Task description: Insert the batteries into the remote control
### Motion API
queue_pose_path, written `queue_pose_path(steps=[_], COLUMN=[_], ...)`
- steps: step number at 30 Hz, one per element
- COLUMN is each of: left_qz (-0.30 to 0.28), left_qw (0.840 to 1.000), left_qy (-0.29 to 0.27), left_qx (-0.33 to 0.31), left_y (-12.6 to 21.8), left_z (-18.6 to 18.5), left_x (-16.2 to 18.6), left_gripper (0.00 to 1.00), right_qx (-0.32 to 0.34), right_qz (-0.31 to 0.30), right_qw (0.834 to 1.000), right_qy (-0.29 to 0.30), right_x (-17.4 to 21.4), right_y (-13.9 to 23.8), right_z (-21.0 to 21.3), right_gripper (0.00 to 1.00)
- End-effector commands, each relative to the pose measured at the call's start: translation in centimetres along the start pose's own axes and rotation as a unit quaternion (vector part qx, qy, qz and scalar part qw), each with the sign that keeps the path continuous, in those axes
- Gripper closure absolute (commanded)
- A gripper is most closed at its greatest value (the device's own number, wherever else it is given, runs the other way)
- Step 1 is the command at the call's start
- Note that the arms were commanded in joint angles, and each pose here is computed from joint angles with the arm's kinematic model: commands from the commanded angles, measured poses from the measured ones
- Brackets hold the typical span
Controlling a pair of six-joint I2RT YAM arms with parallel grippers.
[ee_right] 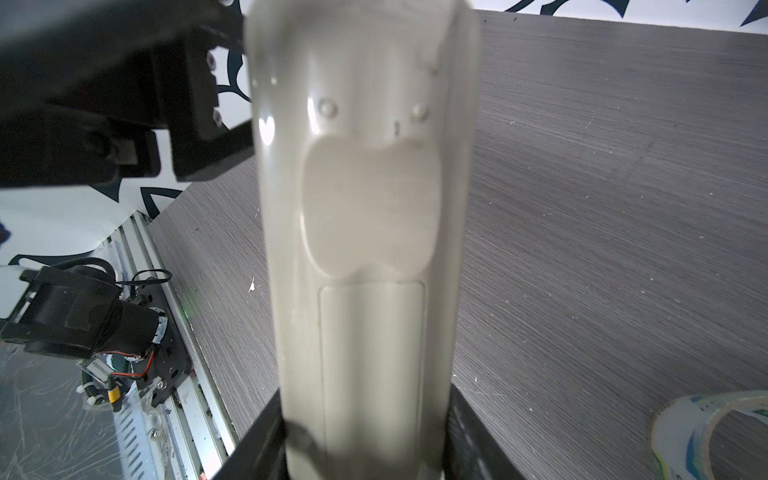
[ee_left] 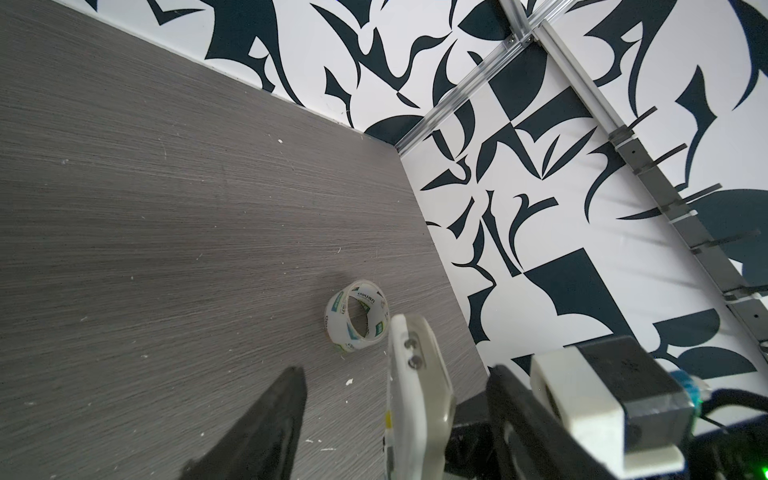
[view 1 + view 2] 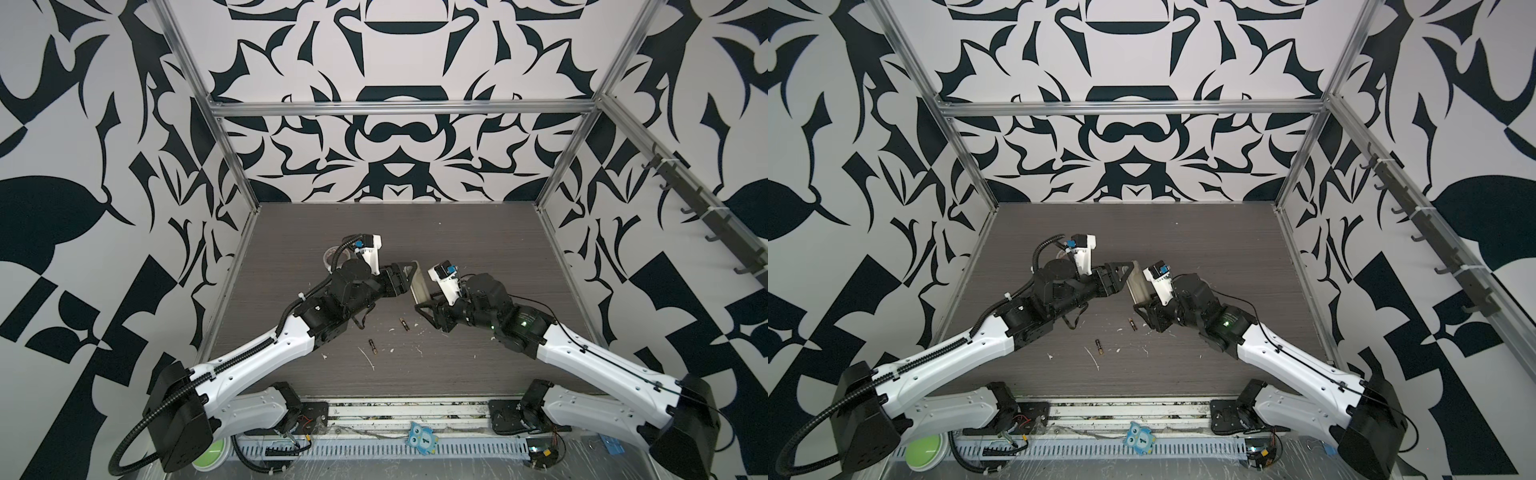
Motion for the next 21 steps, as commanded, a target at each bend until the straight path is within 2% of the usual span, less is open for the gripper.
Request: queue_pose_path(steps=[1, 21], left_qz=[-0.017, -0.017], left_qw=[1.000, 1.000], left_qy=[0.008, 0.015], left_qx=[0.003, 0.000], left_y=[-0.2, -2.2], left_z=[-0.4, -0.8], left_x=[-0.1, 0.8], left_gripper=[0.27, 0.30], right_qx=[0.001, 0.008], right_qz=[-0.047, -0.048], right_qw=[0.999, 0.999], right_qy=[0.006, -0.002], right_x=[-2.2, -1.9], right_y=[0.5, 0.2], right_z=[0.3, 0.1], right_gripper=[1.00, 1.00])
Point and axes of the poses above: each gripper's point midway between its finger pads, its own y axis back along the fingers, its own z axis along the line the jaws close on, x = y × z, the point moved 7 cm from there along y, back along the fingers, and after that the axes turned 8 degrees about y, right-handed, at the moved point
